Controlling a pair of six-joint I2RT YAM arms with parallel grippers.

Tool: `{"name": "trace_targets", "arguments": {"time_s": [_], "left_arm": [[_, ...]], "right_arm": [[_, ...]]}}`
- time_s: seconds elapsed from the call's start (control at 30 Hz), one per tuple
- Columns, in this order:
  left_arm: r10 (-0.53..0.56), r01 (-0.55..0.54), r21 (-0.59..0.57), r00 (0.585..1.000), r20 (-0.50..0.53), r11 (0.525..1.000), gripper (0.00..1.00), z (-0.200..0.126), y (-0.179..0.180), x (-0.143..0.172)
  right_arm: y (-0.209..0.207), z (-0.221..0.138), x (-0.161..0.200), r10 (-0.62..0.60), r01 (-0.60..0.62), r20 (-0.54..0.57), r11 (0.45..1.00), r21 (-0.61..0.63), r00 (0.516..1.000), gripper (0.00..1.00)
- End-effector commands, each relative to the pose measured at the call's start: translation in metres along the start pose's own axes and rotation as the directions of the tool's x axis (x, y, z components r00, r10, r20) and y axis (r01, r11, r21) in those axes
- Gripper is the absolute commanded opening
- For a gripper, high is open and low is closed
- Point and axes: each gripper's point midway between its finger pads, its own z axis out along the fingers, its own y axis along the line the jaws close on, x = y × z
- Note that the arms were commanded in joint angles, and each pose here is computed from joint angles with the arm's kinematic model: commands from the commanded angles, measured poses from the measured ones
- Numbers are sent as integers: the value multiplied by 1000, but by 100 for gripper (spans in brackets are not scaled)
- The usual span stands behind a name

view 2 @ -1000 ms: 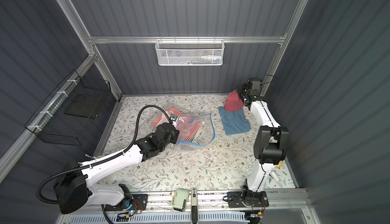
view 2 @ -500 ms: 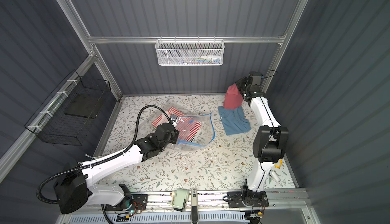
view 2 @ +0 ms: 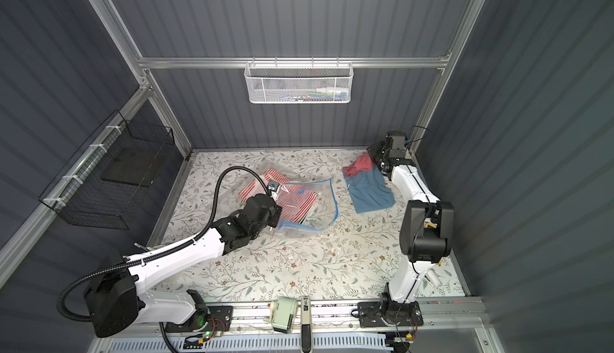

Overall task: Take the tank top out of the vacuum bag
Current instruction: Place the tank top on the tank top.

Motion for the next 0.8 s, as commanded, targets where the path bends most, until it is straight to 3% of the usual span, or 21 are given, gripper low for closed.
{"name": "trace_targets", "arguments": {"time_s": [0.0, 0.77], "left_arm": [[-3, 3, 14, 1000, 12, 1000, 0, -5, 2, -3], [1, -1, 78, 1000, 7, 997, 0, -7, -8, -7]], "right_arm": [[9, -17, 6, -3, 4, 11, 999, -43, 1000, 0], [-90, -32, 63, -2, 13, -72, 989, 146, 997, 0]]}}
